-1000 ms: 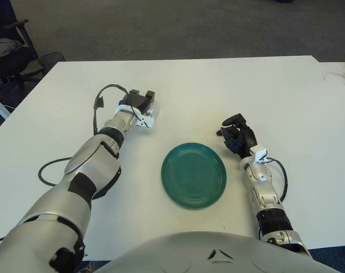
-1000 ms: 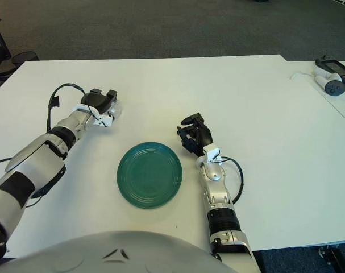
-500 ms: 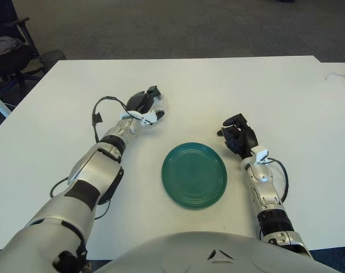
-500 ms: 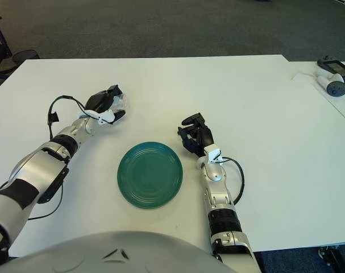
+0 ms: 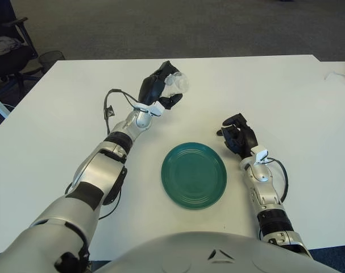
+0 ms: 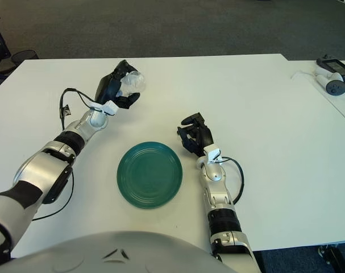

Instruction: Put the bottle into the plate.

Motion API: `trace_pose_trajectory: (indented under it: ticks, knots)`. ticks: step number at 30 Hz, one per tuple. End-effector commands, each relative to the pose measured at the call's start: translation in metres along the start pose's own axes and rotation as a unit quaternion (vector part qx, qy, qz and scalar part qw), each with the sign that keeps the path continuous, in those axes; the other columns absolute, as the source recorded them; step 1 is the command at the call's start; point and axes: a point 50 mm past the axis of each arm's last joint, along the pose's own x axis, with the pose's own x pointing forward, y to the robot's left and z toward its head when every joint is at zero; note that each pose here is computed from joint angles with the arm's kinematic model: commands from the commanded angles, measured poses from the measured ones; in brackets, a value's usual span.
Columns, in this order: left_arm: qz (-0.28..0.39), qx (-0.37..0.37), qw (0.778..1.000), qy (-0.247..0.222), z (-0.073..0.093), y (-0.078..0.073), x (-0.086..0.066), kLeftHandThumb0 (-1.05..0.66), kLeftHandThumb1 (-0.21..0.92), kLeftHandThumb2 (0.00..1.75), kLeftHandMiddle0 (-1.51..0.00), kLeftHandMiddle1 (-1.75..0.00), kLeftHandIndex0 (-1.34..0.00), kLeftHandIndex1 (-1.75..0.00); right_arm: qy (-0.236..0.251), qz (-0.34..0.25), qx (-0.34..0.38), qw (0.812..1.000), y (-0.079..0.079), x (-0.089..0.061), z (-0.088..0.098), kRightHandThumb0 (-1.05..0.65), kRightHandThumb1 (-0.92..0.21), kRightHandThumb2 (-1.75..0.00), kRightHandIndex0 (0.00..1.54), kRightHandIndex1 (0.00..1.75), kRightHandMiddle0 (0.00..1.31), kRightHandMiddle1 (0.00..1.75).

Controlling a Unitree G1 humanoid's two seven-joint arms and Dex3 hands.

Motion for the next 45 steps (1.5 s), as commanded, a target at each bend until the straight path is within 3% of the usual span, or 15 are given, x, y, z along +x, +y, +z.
trace_pose_trajectory:
  ticks: [1, 8, 14, 21, 23, 26, 30, 36, 38, 42, 45]
  knots:
    - [0.018, 0.001, 0.999, -0.035, 0.004, 0.009, -0.001, -0.47, 0.31, 1.32, -1.16, -1.75, -0.61, -1.75, 0.129, -0.003, 0.012, 0.992, 0.0, -0.028, -0.048, -0.01, -0.92, -0.39, 0.42, 1.32, 0.17, 1.75]
    - [0.052, -0.035, 0.989, -0.131, 0.031, 0.019, 0.014, -0.47, 0.31, 1.32, -1.17, -1.75, -0.61, -1.75, 0.133, -0.008, 0.008, 0.991, 0.0, -0.027, -0.047, -0.01, -0.92, -0.39, 0.43, 1.32, 0.17, 1.75]
    - [0.03, -0.087, 0.972, -0.215, 0.056, 0.018, 0.011, -0.47, 0.32, 1.31, -1.19, -1.75, -0.6, -1.75, 0.135, -0.011, 0.013, 0.991, 0.001, -0.027, -0.048, -0.01, -0.92, -0.39, 0.43, 1.32, 0.17, 1.75]
    - [-0.049, -0.138, 0.95, -0.277, 0.072, 0.009, -0.012, -0.46, 0.33, 1.29, -1.19, -1.75, -0.59, -1.75, 0.135, -0.011, 0.011, 0.991, 0.003, -0.027, -0.048, -0.01, -0.92, -0.39, 0.42, 1.32, 0.17, 1.75]
    - [-0.08, -0.149, 0.935, -0.31, 0.082, 0.003, -0.028, -0.46, 0.34, 1.28, -1.18, -1.75, -0.59, -1.75, 0.13, -0.009, 0.017, 0.991, 0.003, -0.027, -0.047, -0.01, -0.92, -0.39, 0.42, 1.32, 0.18, 1.75]
    - [-0.112, -0.161, 0.918, -0.346, 0.094, -0.001, -0.046, -0.46, 0.36, 1.26, -1.17, -1.75, -0.58, -1.75, 0.121, -0.007, 0.022, 0.992, 0.006, -0.025, -0.042, -0.01, -0.92, -0.42, 0.31, 1.49, 0.23, 1.65]
    - [-0.127, -0.168, 0.907, -0.364, 0.1, 0.0, -0.053, -0.45, 0.37, 1.25, -1.17, -1.75, -0.57, -1.75, 0.108, -0.009, 0.023, 0.994, 0.01, -0.025, -0.031, -0.01, -0.92, -0.42, 0.27, 1.56, 0.24, 1.61]
    - [-0.223, -0.157, 0.882, -0.383, 0.103, -0.019, -0.073, -0.45, 0.38, 1.24, -1.16, -1.75, -0.56, -1.75, 0.112, -0.019, 0.007, 0.993, 0.015, -0.028, -0.022, -0.01, -0.92, -0.42, 0.29, 1.53, 0.23, 1.63]
    - [-0.256, -0.125, 0.876, -0.388, 0.1, -0.023, -0.079, -0.46, 0.37, 1.25, -1.17, -1.75, -0.57, -1.75, 0.117, -0.02, 0.001, 0.993, 0.015, -0.028, -0.023, -0.01, -0.92, -0.41, 0.35, 1.42, 0.2, 1.7]
    - [-0.292, -0.079, 0.868, -0.393, 0.095, -0.026, -0.083, -0.47, 0.32, 1.3, -1.19, -1.75, -0.6, -1.75, 0.132, -0.02, -0.005, 0.991, 0.014, -0.03, -0.035, -0.01, -0.92, -0.4, 0.39, 1.37, 0.17, 1.73]
    - [-0.311, -0.035, 0.858, -0.408, 0.092, -0.023, -0.076, -0.49, 0.28, 1.35, -1.19, -1.75, -0.64, -1.75, 0.135, -0.014, 0.001, 0.991, 0.011, -0.03, -0.04, -0.01, -0.92, -0.41, 0.4, 1.36, 0.16, 1.74]
